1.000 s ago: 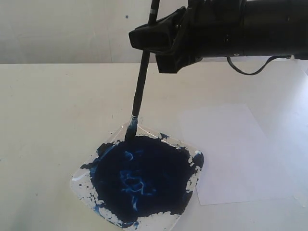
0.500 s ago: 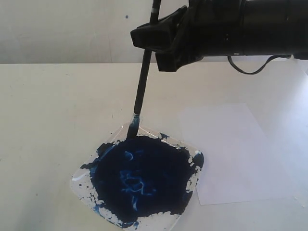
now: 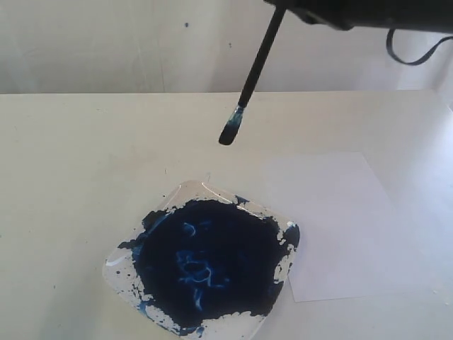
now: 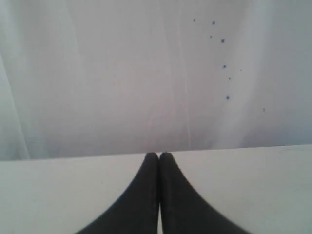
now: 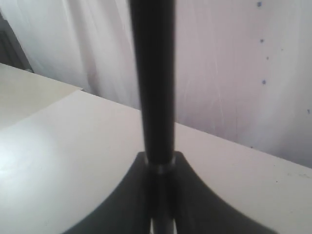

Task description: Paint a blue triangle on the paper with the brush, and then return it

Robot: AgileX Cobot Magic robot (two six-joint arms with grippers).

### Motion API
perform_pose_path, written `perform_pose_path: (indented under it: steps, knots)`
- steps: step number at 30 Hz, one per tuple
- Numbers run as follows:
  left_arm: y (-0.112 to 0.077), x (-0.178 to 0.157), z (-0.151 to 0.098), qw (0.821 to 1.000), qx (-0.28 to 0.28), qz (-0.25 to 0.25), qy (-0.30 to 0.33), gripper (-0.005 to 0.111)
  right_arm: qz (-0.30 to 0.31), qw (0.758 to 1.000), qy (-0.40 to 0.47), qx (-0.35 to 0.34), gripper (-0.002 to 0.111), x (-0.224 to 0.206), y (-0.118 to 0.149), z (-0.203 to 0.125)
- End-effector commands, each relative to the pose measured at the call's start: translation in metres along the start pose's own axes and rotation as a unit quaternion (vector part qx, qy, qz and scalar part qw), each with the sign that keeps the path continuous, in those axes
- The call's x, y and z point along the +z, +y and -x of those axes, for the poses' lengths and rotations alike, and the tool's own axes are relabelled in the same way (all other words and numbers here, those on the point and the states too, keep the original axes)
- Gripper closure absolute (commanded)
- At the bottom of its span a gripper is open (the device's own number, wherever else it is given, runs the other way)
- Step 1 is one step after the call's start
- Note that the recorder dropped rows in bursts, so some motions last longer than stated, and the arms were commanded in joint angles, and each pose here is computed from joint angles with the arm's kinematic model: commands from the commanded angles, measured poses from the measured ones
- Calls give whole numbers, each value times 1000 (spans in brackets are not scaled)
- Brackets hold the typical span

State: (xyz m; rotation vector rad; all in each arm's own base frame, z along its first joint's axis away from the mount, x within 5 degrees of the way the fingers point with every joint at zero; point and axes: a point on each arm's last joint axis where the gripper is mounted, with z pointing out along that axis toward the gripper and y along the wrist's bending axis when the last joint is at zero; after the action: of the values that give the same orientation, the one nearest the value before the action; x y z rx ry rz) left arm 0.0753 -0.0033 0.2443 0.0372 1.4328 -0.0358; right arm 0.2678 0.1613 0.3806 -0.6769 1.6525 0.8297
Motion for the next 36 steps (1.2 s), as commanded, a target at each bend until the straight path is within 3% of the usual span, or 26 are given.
perform_pose_path:
  steps: [1, 3, 5, 9, 11, 13, 17, 23, 26, 30, 36]
  knots:
    - [-6, 35, 19, 997, -26, -28, 63, 107, -12, 1000, 3, -14, 108, -21, -17, 15]
    - [-14, 58, 28, 994, 16, -73, 80, 107, -33, 999, 10, -15, 108, -29, -24, 16]
    - [-28, 86, 34, 984, 6, -146, 98, 107, -51, 998, 19, -28, 108, -40, -30, 18]
    - [-55, 146, 25, 941, -22, -293, 165, 107, -80, 996, 16, -41, 108, -61, -37, 25]
    - [-69, 171, 19, 923, -20, -337, 184, 107, -91, 995, 11, -41, 108, -69, -41, 28]
    - [-90, 189, 11, 907, 6, -369, 203, 107, -95, 995, 14, -36, 108, -75, -46, 27]
    - [-155, 213, 3, 881, 84, -406, 230, 107, -117, 993, 15, -27, 108, -87, -61, 26]
    - [-264, 219, -3, 831, 144, -499, 200, 107, -152, 988, 16, -18, 108, -98, -80, 23]
    - [-302, 216, -15, 809, 161, -531, 194, 107, -152, 988, 24, 3, 108, -92, -93, 15]
    - [-335, 208, -39, 782, 176, -563, 200, 107, -151, 987, 45, 14, 108, -82, -109, 2]
    - [-355, 188, -67, 739, 183, -610, 221, 107, -159, 986, 46, 31, 108, -75, -121, -7]
